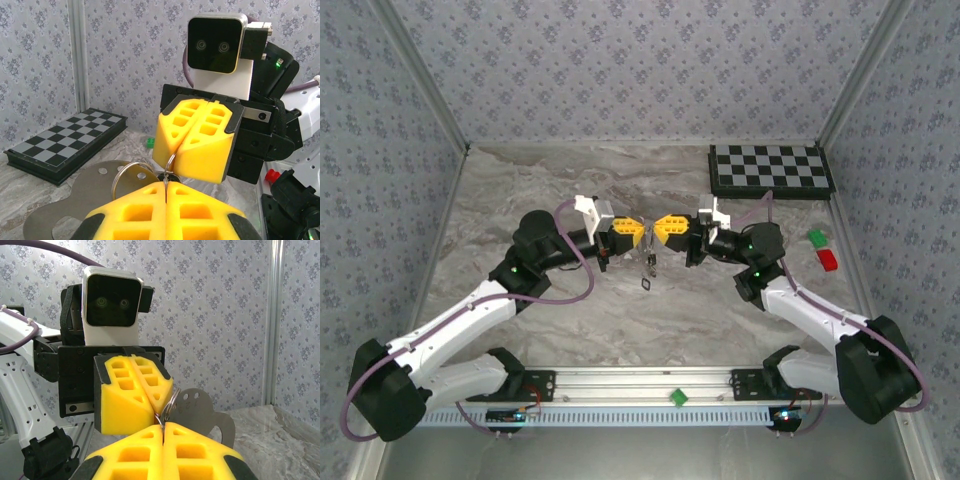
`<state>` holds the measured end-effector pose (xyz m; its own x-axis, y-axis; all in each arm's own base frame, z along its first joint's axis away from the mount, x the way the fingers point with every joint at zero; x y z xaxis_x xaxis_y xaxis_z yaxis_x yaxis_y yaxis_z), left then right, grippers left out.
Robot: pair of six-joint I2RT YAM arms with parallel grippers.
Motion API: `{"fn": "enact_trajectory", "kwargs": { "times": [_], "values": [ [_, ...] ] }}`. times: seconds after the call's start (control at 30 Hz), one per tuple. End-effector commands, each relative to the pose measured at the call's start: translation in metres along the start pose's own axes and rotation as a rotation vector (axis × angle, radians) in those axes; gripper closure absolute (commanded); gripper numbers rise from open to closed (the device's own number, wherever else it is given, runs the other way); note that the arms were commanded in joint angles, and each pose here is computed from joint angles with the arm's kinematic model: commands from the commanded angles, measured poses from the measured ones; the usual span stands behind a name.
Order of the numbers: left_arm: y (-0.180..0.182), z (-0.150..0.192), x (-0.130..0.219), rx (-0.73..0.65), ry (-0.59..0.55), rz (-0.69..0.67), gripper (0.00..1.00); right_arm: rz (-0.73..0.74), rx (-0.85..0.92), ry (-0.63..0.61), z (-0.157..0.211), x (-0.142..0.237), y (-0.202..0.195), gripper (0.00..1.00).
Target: Put the keys on the keyring
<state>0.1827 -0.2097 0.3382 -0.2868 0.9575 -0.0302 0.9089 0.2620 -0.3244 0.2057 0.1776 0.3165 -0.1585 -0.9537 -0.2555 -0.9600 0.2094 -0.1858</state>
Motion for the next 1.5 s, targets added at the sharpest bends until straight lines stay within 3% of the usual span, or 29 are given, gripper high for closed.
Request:
{"fn": "enact_trajectory", "kwargs": {
  "times": [0.0,0.83,1.1,1.47],
  "values": [
    [-0.008,-0.018,-0.002,-0.049,-0.051,0.046,1.00,-0.078,0.023,-0.022,-0.010,-0.007,0.005,1.00],
    [-0.009,-0.020,0.005,-0.067,-0.078,0.001,1.00,-0.014,0.040,-0.023,-0.012,0.000,0.001,1.00],
    [-0.010,-0.021,0.004,-0.062,-0.074,0.016,1.00,-0.032,0.030,-0.018,-0.009,-0.002,0.001,1.00],
    [-0.014,-0.024,0.007,-0.054,-0.064,0.057,1.00,0.055,0.120,-0.044,0.000,0.005,0.000,1.00]
  ]
}}
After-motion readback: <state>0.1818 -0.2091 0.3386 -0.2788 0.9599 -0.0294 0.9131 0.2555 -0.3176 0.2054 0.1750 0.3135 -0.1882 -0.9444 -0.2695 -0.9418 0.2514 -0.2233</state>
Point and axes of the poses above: each hand's point on the last joint's axis, 136 mm out from that joint toward the fingers, its own x axis back along the fingers, its own y axis along the line the jaws close on, z = x × y, the point moved 10 cm from there along x, back along the fingers, and after that the axes turned 12 degrees about x, right-handed, at the moved point
